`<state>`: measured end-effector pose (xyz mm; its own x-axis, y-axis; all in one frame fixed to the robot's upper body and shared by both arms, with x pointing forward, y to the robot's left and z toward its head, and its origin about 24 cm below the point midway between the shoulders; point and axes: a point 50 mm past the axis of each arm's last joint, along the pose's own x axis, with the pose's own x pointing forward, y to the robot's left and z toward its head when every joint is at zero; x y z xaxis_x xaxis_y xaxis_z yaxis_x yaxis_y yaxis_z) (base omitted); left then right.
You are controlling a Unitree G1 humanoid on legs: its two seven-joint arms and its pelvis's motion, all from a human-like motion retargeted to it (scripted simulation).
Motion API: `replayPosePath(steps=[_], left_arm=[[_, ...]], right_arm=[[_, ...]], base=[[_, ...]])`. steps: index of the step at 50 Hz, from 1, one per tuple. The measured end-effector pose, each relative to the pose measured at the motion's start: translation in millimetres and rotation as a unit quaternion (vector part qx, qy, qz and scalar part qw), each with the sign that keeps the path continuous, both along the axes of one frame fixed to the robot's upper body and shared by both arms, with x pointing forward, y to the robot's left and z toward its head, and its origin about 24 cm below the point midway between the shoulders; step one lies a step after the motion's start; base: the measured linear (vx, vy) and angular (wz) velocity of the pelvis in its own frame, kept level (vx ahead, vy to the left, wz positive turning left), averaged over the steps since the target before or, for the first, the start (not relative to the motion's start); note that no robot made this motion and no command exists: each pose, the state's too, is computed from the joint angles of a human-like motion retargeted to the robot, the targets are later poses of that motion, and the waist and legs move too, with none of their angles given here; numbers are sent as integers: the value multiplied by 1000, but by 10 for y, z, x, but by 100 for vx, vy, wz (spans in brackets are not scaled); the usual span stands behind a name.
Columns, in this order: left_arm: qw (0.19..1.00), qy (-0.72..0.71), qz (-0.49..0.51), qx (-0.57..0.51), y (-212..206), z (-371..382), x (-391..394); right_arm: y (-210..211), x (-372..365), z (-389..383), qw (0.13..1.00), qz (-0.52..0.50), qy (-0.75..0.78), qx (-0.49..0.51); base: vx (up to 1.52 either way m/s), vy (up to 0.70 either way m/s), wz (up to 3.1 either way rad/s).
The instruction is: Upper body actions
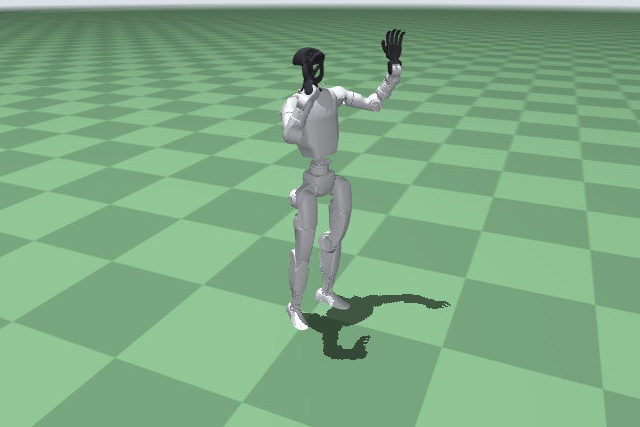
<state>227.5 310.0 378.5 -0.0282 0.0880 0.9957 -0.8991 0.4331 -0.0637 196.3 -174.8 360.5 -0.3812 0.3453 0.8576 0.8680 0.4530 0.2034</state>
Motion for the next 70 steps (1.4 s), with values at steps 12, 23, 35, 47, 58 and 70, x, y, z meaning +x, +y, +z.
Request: replayPosePath(steps=[12,23,35,47,58,70], left_arm=[[937,8,-193,-290,519,-384,143],[944,-13,-95,-316,814,-514,-34],[998,38,32,-48,309,-103,-89],[984,34,65,165,-336,60,-52],[994,59,-62,-67,47,-160,188],[936,26,-159,-313,564,-519,255]], right_arm=[[-719,456,-314,943,96,116,296],[-943,596,-509,913,108,155,361],[-494,453,-258,954,140,124,234],[40,205,-134,998,-4,63,-8],[-202,280,-192,992,20,77,94],[-706,453,-360,950,36,124,283]], base=[[0,0,0],[0,0,0],[0,0,0],[0,0,0],[0,0,0],[0,0,0]])
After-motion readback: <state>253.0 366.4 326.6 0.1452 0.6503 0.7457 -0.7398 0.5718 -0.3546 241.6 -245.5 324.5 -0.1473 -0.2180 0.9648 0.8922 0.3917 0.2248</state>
